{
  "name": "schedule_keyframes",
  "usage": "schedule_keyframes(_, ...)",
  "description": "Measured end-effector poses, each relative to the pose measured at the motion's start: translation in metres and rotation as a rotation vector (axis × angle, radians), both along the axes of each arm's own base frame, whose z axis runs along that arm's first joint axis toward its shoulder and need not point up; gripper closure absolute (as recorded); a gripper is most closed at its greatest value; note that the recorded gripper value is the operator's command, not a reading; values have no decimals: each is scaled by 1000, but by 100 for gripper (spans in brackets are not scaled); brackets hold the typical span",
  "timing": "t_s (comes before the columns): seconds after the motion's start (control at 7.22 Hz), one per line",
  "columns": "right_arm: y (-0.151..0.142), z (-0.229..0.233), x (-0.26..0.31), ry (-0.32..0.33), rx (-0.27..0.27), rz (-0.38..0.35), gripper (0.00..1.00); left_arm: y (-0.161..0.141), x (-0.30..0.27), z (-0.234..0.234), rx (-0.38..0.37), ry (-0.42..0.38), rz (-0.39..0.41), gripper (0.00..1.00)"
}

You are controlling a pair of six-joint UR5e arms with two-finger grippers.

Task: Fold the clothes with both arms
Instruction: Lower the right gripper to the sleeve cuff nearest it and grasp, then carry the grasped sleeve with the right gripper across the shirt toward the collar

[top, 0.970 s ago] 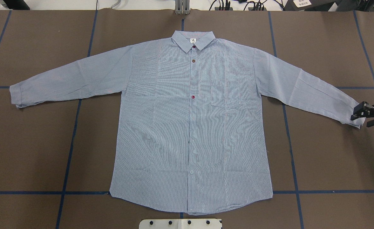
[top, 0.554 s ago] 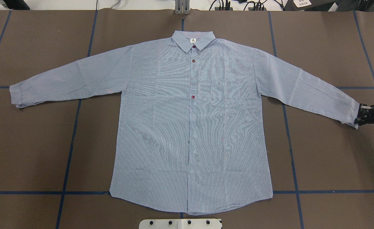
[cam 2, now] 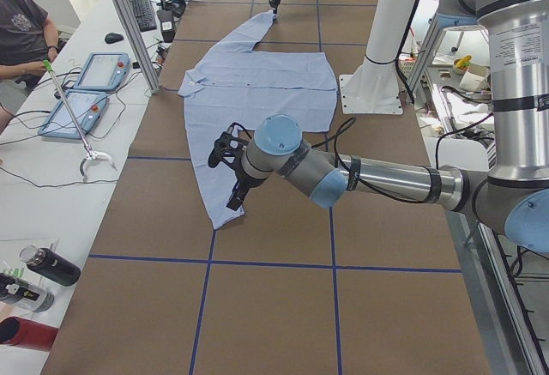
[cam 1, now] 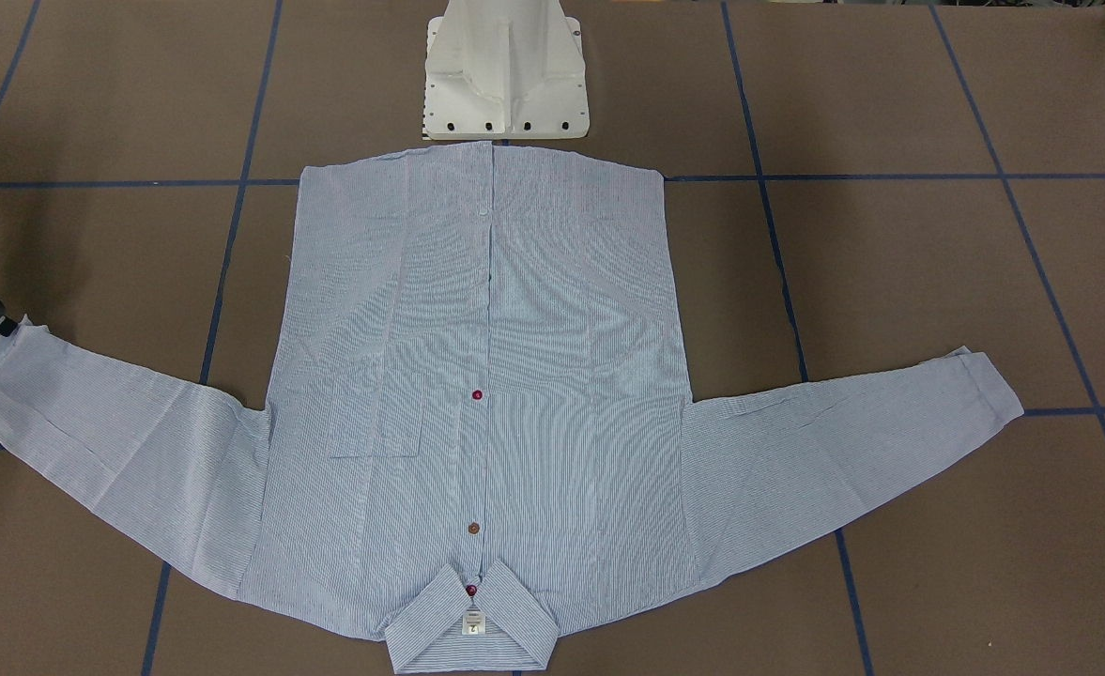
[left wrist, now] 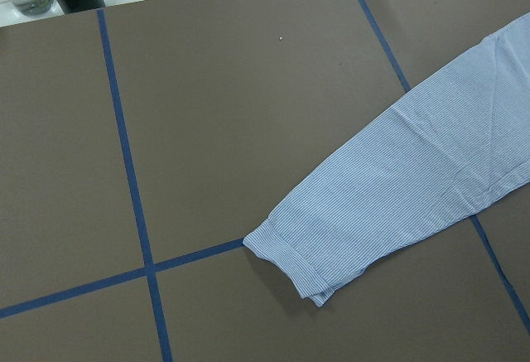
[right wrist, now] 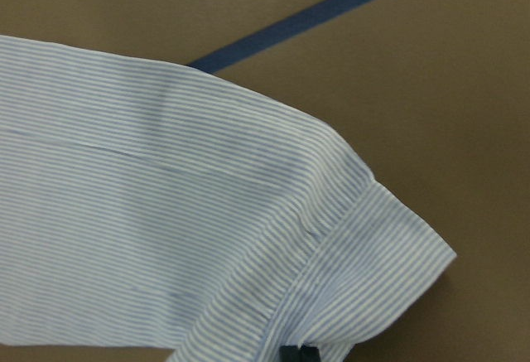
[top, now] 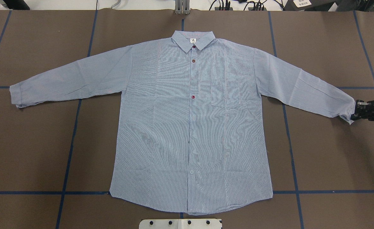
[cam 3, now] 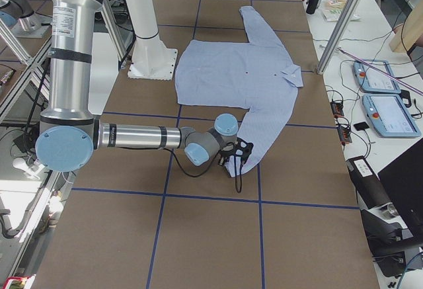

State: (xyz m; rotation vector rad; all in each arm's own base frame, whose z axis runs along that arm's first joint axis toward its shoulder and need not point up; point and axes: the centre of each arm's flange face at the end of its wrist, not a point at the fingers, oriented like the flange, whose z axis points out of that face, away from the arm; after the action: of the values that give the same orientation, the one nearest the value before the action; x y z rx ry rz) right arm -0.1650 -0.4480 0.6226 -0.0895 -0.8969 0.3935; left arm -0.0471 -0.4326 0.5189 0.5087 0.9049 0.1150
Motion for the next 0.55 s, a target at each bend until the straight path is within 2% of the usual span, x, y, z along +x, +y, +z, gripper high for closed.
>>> schedule_keyframes(0.28, -30, -69, -22, -56, 106, -6, 100, 0, 0, 0, -1, 1, 0, 0)
schedule_keyframes(0.42, -57, -115, -48, -72, 140, -21, 100, 0, 0, 0, -1, 2, 0, 0)
schedule_keyframes(0.55, -91, -173, -85, -69, 148, -38, 100, 0, 1, 0, -1, 2, 2, 0)
